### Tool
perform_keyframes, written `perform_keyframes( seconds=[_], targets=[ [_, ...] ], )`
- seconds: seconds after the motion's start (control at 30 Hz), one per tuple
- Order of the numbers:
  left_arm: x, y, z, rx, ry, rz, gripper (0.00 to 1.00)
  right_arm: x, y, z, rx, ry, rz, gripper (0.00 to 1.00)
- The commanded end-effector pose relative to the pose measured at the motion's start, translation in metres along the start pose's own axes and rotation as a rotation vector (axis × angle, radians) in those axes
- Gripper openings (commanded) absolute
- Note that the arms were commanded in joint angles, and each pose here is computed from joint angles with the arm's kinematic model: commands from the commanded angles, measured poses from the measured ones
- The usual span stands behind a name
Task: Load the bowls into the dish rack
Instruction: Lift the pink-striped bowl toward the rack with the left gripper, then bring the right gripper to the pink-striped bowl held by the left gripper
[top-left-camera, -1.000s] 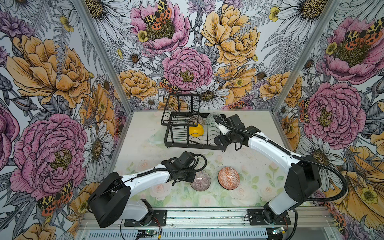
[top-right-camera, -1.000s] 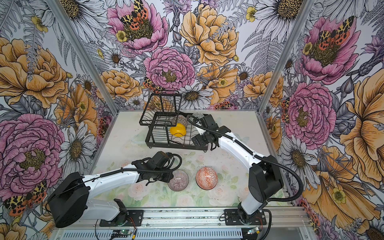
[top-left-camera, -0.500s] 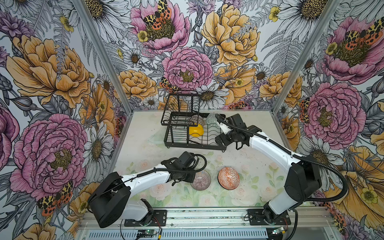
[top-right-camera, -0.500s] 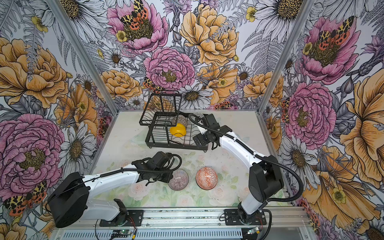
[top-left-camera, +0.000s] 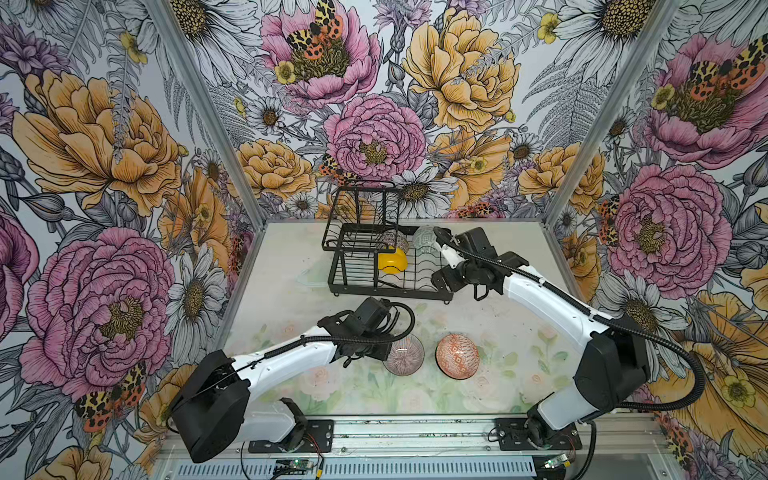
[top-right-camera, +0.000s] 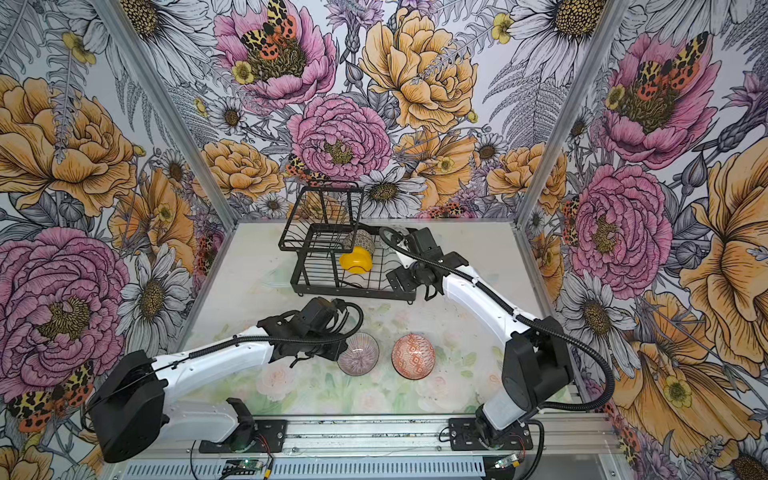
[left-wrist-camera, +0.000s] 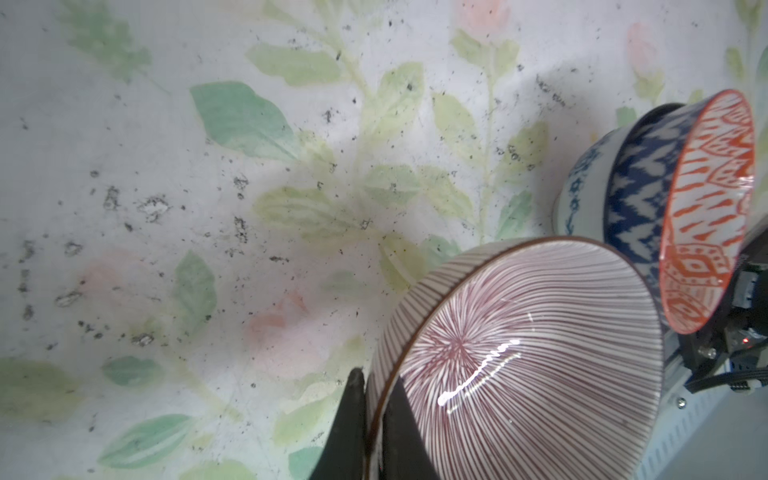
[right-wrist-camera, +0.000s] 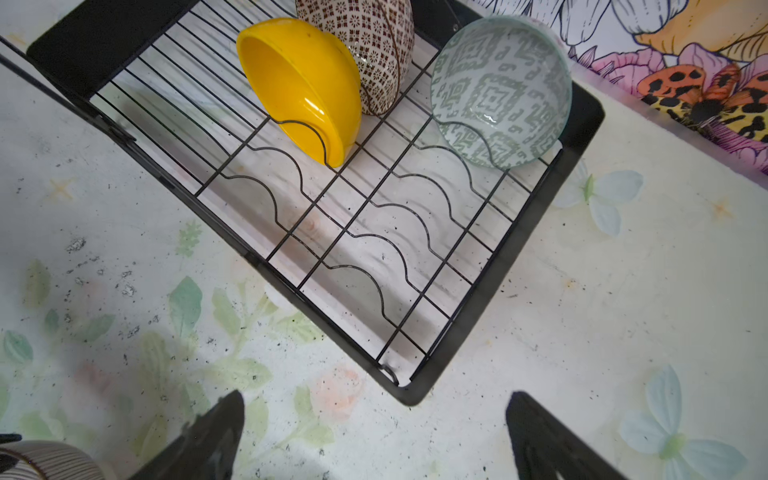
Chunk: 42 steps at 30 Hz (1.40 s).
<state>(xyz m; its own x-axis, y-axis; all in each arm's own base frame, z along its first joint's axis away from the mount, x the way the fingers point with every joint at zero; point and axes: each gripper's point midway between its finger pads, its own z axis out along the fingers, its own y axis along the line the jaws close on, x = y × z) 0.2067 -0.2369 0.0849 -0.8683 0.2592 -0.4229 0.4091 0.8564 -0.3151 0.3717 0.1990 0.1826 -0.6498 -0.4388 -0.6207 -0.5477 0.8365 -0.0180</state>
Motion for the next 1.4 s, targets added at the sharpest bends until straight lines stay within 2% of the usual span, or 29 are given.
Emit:
perform_keyframes(
  seconds=[0.0, 0.3, 0.47, 0.63, 0.77, 0.9, 1.03, 1.13, 1.27, 1.37],
  targets=[
    [-0.042, -0.01, -0.029, 0.021, -0.155, 0.013, 0.0, -0.009, 0.003, -0.021, -0.029, -0.061, 0.051, 0.99],
    [-0.115, -0.001, -0.09, -0.07, -0.467, -0.009, 0.0, -0.022, 0.02, -0.063, -0.13, -0.163, 0.141, 0.99],
    [-0.147, 0.013, -0.124, -0.205, -0.624, -0.04, 0.0, -0.027, 0.034, -0.084, -0.189, -0.204, 0.183, 0.99],
    [-0.17, 0.006, -0.148, -0.271, -0.727, -0.023, 0.0, -0.034, 0.055, -0.095, -0.223, -0.227, 0.189, 0.98],
    [-0.186, -0.014, -0.154, -0.241, -0.769, 0.005, 0.0, -0.042, 0.07, -0.101, -0.232, -0.249, 0.195, 0.95],
    [-0.198, -0.03, -0.151, -0.217, -0.778, 0.036, 0.0, -0.046, 0.072, -0.101, -0.215, -0.267, 0.229, 0.87],
    [-0.206, -0.044, -0.149, -0.187, -0.784, 0.059, 0.0, -0.047, 0.066, -0.094, -0.171, -0.281, 0.264, 0.71],
    [-0.208, -0.051, -0.15, -0.173, -0.787, 0.069, 0.0, -0.049, 0.06, -0.091, -0.133, -0.292, 0.285, 0.56],
    [-0.21, -0.055, -0.149, -0.154, -0.79, 0.066, 0.0, -0.051, 0.06, -0.085, -0.133, -0.29, 0.304, 0.49],
    [-0.209, -0.059, -0.143, -0.136, -0.781, 0.074, 0.0, -0.049, 0.061, -0.075, -0.126, -0.27, 0.315, 0.39]
  ],
)
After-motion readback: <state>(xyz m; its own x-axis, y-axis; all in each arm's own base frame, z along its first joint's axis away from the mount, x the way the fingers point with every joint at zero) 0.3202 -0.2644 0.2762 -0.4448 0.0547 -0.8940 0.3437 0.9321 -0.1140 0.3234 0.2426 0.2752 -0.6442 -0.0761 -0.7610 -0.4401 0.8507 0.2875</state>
